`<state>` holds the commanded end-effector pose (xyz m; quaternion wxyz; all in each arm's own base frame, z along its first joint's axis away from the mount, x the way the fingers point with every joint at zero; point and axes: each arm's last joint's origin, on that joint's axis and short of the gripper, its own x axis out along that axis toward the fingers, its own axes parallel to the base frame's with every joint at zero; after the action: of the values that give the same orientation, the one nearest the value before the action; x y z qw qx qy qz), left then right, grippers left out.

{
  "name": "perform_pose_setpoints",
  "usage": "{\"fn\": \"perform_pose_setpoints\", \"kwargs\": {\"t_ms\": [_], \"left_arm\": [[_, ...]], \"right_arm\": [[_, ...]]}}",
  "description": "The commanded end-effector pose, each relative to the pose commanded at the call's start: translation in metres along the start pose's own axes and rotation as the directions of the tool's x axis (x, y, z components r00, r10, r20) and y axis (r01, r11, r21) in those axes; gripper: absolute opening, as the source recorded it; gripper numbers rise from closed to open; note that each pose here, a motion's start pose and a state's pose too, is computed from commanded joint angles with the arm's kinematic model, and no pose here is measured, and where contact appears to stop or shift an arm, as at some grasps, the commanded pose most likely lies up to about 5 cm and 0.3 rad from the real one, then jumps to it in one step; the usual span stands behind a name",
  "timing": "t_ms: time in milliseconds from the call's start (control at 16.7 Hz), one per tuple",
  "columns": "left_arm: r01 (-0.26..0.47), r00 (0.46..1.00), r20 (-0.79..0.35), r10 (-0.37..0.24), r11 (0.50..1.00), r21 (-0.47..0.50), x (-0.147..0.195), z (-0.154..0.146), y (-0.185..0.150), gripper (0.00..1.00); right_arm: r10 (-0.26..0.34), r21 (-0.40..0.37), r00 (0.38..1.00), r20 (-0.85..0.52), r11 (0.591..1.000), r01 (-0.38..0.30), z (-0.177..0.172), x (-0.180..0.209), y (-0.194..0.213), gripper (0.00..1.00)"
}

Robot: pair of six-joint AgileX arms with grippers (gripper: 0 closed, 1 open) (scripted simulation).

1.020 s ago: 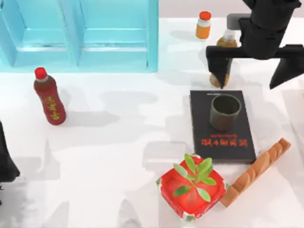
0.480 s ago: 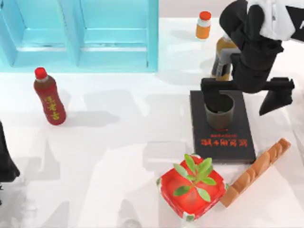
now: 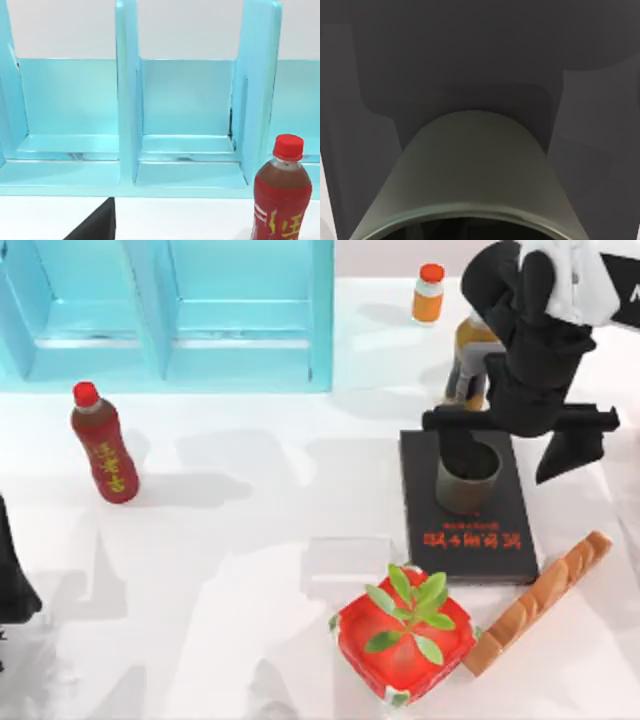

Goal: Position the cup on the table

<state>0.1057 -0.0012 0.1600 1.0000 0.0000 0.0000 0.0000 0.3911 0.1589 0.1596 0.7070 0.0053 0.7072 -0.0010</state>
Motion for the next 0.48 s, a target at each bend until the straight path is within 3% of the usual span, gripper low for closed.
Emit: {"fn": "perform_pose_setpoints", "kwargs": {"t_ms": [480], "left_arm": [[0.0, 1.0, 0.0, 0.0, 1.0, 0.0, 0.0, 0.0, 0.0, 1.0]], "right_arm": [[0.0, 0.0, 1.0, 0.0, 1.0, 0.0, 0.0, 0.0, 0.0, 0.02]]}}
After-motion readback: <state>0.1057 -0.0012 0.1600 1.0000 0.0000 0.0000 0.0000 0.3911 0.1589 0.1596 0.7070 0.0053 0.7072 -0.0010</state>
